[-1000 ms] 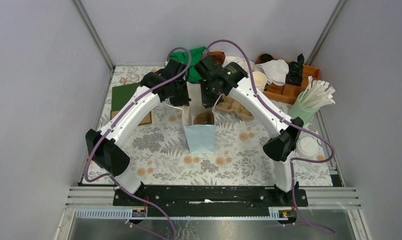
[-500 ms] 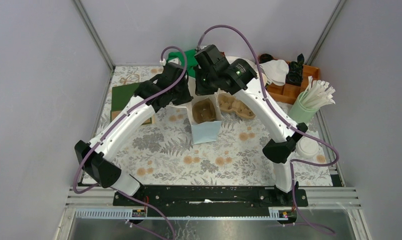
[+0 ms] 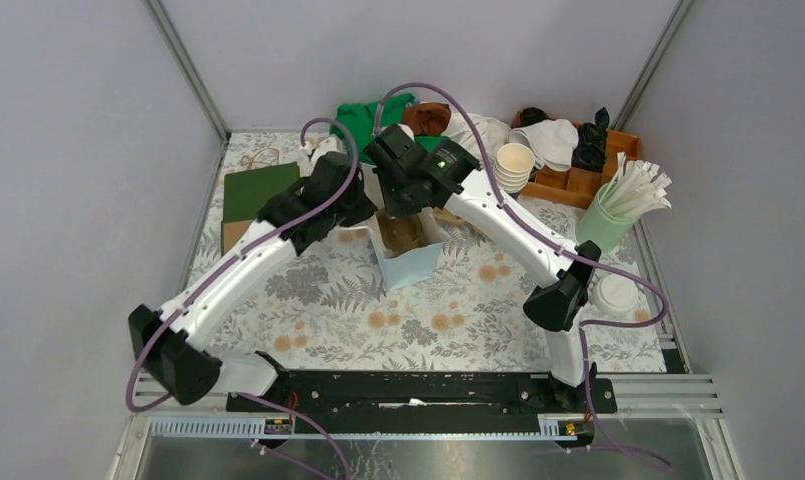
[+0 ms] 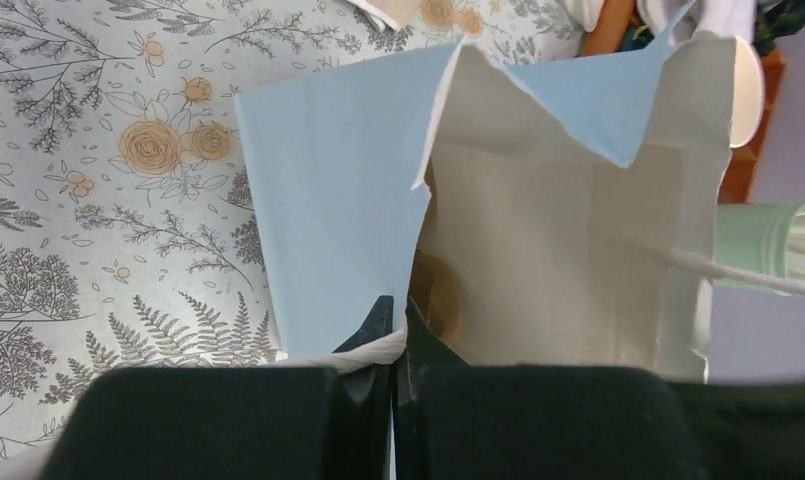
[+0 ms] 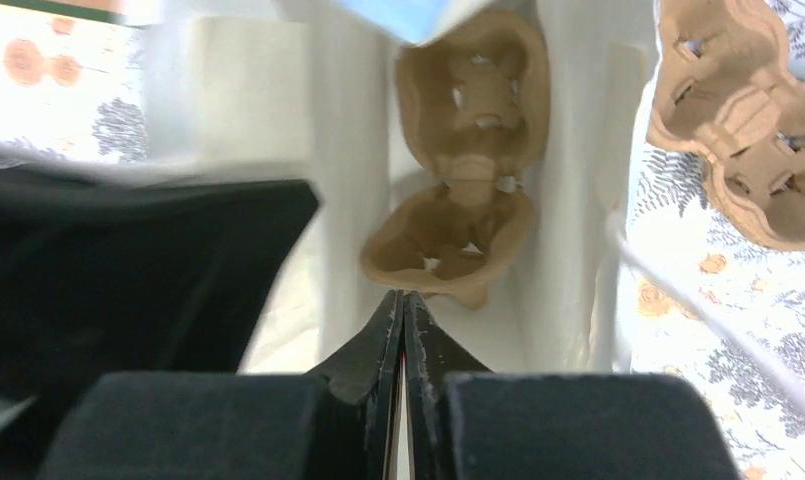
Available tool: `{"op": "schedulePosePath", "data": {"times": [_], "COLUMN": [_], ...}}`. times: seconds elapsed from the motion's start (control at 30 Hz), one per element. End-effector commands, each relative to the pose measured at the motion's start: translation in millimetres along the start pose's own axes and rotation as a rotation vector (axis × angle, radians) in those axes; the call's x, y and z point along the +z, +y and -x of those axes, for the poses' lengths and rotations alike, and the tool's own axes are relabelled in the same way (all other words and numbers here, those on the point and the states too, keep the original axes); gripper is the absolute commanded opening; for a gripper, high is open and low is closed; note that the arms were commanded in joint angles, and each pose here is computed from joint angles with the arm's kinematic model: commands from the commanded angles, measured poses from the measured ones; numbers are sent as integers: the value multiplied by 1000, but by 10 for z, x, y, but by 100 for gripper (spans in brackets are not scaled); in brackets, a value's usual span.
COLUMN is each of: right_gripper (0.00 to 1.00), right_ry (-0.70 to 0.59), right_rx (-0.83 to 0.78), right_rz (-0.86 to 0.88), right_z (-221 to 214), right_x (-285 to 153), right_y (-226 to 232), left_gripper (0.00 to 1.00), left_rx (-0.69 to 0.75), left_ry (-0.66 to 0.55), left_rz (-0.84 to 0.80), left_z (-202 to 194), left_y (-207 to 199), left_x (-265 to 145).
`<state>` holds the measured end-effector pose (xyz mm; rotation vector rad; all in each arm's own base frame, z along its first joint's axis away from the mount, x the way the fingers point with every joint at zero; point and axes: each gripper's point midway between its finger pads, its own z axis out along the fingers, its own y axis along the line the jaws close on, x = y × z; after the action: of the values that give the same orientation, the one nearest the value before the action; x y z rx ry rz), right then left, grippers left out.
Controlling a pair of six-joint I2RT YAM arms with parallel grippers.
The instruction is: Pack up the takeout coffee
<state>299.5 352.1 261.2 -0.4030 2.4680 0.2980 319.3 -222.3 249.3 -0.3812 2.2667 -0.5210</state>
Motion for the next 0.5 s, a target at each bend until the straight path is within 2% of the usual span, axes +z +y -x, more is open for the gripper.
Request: {"op": "schedulePosePath", "data": {"times": [0.0, 0.13, 0.3, 0.47], "right_gripper": [6, 6, 5, 7], "right_ry": [33, 61, 60, 37], "right_rx": [-45, -60, -69, -87], "right_rz": [-84, -109, -84, -41], "right_z": [-153, -237, -275, -257], "right_x": [88, 215, 341, 476], "right_y": [-145, -173, -121, -34], "left_gripper": [0, 0, 0, 0], "left_rx": [-113, -121, -126, -131], "left_ry": [-204, -209, -227, -178], "left_rz": [-184, -213, -324, -377], "left_z": [416, 386, 302, 69], "left_y": [-249, -224, -256, -201], "left_x": [-387, -464, -550, -513]}}
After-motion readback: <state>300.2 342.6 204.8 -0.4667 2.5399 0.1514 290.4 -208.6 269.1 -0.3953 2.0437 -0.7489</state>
